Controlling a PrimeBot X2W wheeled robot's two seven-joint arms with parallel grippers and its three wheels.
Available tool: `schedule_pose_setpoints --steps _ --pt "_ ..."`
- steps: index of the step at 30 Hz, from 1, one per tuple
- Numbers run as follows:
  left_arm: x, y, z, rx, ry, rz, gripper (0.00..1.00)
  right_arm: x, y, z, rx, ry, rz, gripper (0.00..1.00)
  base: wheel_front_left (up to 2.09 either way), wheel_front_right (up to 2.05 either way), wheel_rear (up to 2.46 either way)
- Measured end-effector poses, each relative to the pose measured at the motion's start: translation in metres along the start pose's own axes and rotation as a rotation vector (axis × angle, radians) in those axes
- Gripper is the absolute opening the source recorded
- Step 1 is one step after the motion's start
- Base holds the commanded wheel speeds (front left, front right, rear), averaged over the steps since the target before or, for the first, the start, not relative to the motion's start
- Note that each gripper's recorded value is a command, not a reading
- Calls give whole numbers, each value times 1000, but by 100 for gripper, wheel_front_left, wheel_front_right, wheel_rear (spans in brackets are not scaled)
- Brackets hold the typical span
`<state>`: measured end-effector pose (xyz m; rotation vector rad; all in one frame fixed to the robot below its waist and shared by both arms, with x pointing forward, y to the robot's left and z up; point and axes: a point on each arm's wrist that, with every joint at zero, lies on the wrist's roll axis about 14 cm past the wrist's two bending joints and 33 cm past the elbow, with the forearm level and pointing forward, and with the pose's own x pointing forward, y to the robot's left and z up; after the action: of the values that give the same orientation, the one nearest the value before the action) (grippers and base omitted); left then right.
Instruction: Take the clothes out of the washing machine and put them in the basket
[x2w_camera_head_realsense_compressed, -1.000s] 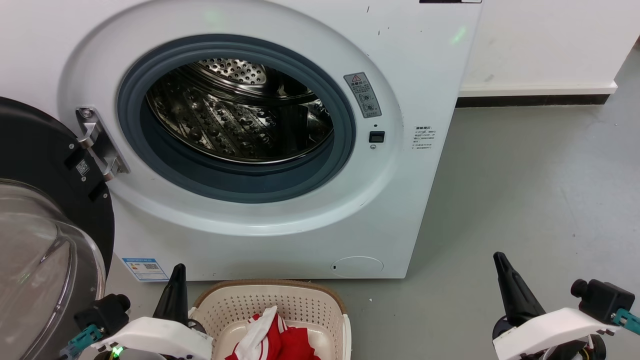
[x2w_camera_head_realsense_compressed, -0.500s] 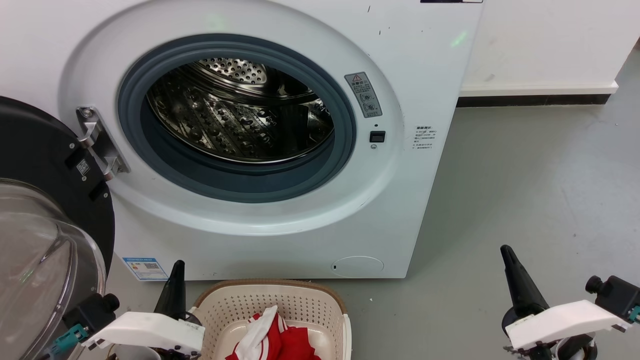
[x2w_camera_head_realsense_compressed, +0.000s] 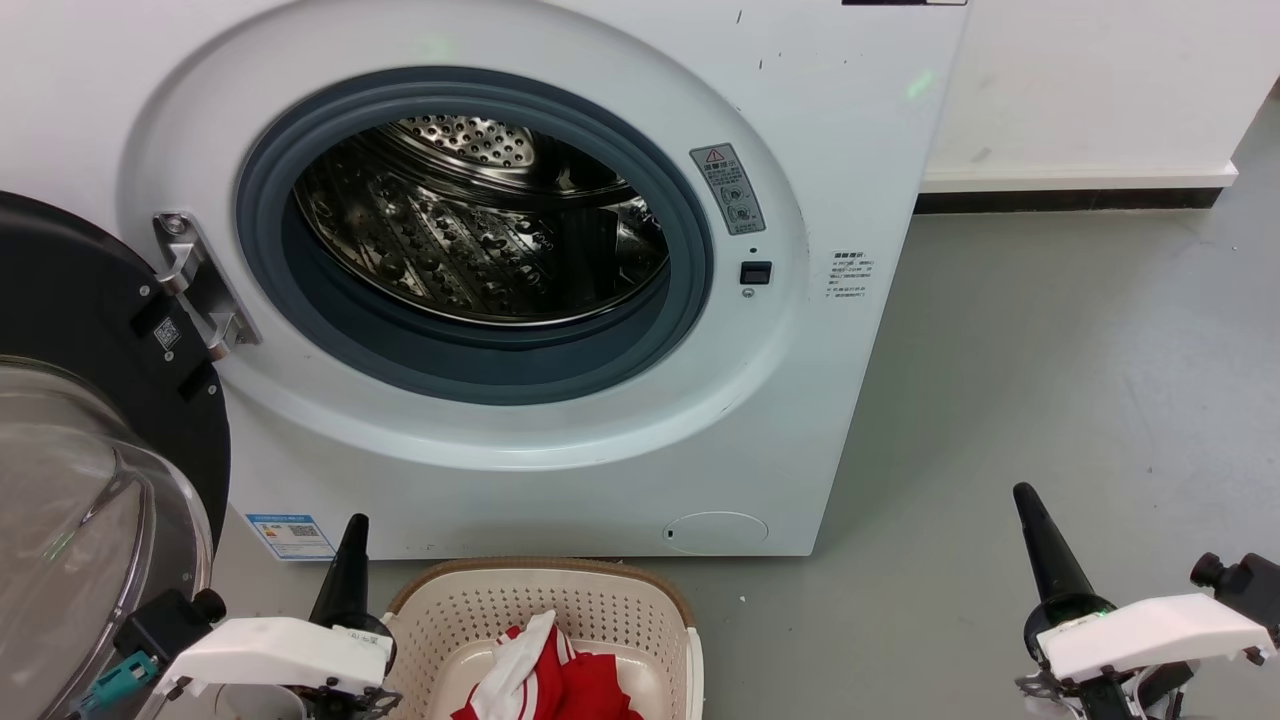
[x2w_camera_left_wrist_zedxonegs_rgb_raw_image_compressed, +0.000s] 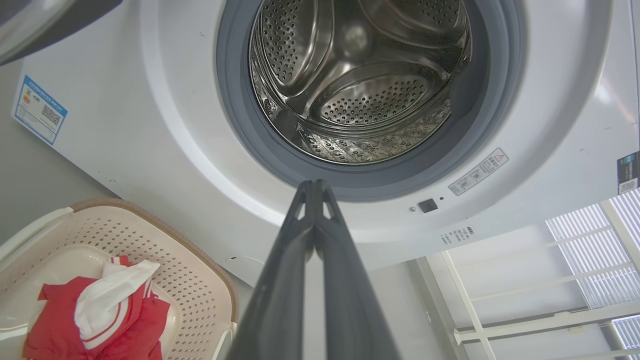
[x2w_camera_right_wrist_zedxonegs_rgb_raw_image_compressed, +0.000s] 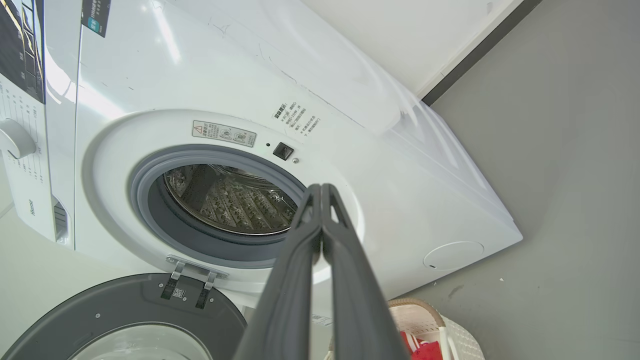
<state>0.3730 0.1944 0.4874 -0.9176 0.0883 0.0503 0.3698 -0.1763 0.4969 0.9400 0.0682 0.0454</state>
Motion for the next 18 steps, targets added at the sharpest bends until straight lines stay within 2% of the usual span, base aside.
schedule_pose_setpoints --steps 18 --pt "4 -2 3 -209 -3 -14 0 5 -4 7 198 -22 -9 0 0 0 0"
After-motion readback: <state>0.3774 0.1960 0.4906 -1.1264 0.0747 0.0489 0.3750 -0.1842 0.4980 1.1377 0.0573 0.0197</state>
